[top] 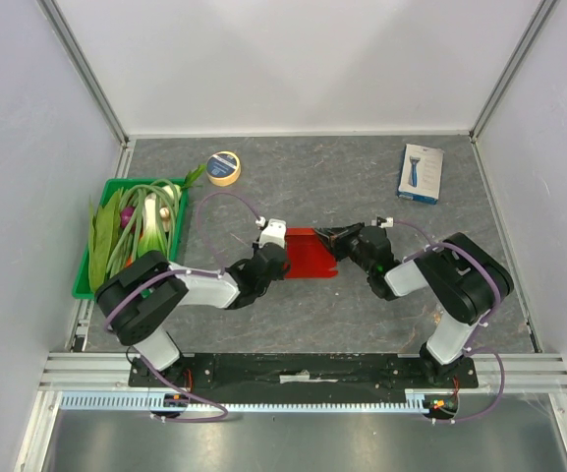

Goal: Fold the paper box

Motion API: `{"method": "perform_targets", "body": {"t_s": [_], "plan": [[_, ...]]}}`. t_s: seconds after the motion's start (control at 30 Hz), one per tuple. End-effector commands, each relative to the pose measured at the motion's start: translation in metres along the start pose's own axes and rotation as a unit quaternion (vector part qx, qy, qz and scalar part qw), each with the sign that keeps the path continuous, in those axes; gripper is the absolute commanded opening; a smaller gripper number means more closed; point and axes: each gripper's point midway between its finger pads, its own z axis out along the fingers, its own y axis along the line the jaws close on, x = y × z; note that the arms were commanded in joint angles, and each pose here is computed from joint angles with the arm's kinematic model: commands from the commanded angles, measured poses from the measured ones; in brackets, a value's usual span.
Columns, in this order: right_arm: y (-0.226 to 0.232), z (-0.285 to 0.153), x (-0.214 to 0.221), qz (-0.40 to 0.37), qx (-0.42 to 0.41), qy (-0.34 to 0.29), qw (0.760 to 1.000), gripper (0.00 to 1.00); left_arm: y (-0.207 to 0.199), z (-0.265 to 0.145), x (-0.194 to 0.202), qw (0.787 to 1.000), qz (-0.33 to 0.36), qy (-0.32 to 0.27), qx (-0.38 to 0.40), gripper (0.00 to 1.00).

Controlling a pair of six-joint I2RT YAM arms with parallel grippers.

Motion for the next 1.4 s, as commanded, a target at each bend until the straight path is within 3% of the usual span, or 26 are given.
{"method": "perform_targets", "body": {"t_s": [0.0,0.2,0.53,0.8,1.2,1.37], "plan": [[-0.041,-0.001,-0.008,-0.024,0.072,-0.01,0.997,0.0,-0.01,-0.019,-0.039,0.996,-0.023,-0.067,0.061,0.4],[-0.037,-0.002,-0.008,-0.018,0.067,-0.005,0.998,0.0,0.008,-0.014,-0.028,0.997,-0.044,-0.034,0.06,0.41],[-0.031,0.0,-0.005,-0.012,0.062,0.005,0.998,0.0,-0.012,0.001,-0.058,0.988,0.026,-0.091,0.122,0.52],[-0.028,0.002,0.0,-0.002,0.058,0.017,0.998,0.0,0.0,0.023,-0.073,0.992,0.053,-0.103,0.057,0.4],[-0.024,0.007,0.002,0.003,0.062,0.021,0.998,0.0,0.012,0.044,-0.087,0.994,0.019,-0.109,-0.017,0.52],[-0.027,0.008,0.002,-0.015,0.064,0.021,0.998,0.0,0.012,0.054,-0.082,0.994,-0.001,-0.101,-0.038,0.34]]}}
